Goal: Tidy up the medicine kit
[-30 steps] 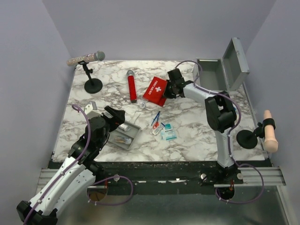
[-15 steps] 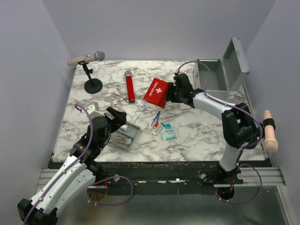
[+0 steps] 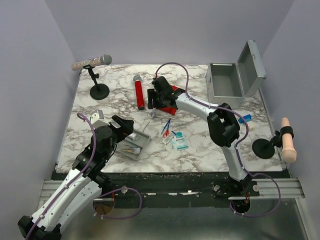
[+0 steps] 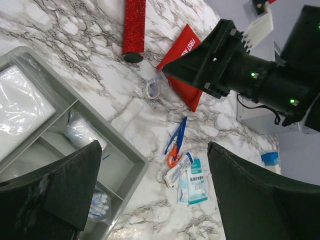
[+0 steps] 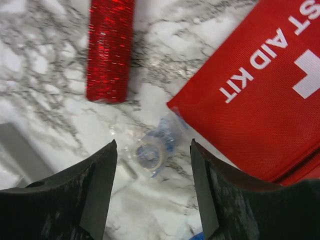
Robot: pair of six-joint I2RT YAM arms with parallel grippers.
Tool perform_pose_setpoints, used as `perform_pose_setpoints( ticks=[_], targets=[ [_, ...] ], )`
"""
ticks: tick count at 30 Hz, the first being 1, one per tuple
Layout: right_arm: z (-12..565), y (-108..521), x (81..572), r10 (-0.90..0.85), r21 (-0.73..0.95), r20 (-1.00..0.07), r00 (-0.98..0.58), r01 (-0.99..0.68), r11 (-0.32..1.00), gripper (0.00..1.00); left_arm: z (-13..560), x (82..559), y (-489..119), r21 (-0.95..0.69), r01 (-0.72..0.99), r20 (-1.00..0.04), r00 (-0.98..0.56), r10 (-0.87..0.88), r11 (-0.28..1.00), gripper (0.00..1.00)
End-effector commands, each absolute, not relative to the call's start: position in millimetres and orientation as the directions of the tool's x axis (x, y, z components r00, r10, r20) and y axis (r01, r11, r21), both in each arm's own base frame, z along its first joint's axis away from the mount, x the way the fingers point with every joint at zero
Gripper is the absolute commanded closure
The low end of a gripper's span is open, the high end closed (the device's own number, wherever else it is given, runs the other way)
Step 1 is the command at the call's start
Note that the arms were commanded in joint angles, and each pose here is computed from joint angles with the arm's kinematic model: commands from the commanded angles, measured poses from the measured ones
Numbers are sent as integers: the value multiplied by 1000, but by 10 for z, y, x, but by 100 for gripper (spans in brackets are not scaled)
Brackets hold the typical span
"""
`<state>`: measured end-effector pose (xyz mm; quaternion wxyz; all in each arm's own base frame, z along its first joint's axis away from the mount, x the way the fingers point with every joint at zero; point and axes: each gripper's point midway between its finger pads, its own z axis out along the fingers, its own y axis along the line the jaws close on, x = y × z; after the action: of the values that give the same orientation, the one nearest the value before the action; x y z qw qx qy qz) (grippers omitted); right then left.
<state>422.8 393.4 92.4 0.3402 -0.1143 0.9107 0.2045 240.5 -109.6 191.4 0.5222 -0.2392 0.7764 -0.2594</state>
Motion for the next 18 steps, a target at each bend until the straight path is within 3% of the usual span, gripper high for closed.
perform_pose_setpoints(
  ticks=[1, 11, 18],
  targets=[
    [609, 3718, 4236, -90, 196, -600, -795, -256, 947, 32, 1909, 2394, -1058, -642, -107, -696, -335, -635, 759, 4],
    [277, 3760, 4162, -126, 182, -539, -833, -262, 948, 38, 1862, 2384, -1047, -638, -110, -697, -337, -633, 762, 4],
    [141, 3717, 3996, -167, 171, -506, -846, -288, 942, 68, 1841, 2372, -1057, -641, -108, -693, -344, -633, 760, 4]
  ],
)
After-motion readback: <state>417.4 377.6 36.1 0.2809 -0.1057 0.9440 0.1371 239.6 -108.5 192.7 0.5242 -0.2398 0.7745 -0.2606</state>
